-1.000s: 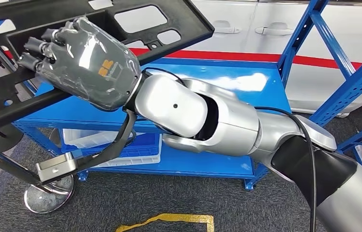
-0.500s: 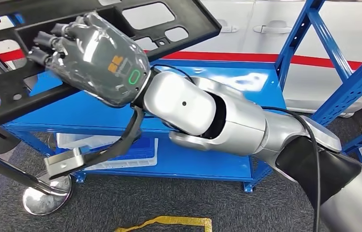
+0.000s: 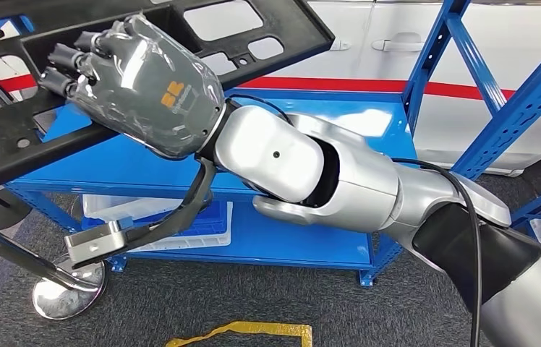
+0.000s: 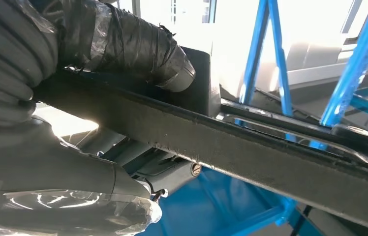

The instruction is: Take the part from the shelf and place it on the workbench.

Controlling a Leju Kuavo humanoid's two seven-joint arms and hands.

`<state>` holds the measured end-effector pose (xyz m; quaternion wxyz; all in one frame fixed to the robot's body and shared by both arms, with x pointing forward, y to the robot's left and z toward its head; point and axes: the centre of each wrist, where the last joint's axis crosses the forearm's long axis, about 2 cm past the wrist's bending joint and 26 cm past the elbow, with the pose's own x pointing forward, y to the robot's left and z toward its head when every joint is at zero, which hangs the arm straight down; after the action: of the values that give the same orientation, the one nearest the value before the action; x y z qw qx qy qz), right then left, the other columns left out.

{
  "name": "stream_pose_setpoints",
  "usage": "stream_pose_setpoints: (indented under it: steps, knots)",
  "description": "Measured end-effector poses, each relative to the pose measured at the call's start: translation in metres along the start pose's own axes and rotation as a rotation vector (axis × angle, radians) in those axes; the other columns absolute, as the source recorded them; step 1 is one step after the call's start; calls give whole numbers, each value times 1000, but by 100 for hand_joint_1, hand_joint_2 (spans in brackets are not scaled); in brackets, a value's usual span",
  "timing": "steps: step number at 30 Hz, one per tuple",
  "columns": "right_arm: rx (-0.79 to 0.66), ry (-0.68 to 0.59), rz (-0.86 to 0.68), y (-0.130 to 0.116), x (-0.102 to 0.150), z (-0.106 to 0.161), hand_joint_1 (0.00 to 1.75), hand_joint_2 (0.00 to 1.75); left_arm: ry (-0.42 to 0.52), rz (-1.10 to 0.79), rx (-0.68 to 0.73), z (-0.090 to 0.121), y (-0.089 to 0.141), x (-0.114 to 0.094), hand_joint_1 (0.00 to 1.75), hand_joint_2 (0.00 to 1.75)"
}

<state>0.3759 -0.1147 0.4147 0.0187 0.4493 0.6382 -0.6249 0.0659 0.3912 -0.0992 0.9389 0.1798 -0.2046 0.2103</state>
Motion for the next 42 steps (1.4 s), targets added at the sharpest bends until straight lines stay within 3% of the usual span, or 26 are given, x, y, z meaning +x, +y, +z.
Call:
stream_pose_setpoints:
  steps: [42]
  knots:
    - [38, 1, -13, -2, -2, 2, 175, 175, 17, -24, -10, 0, -4, 2, 0, 175]
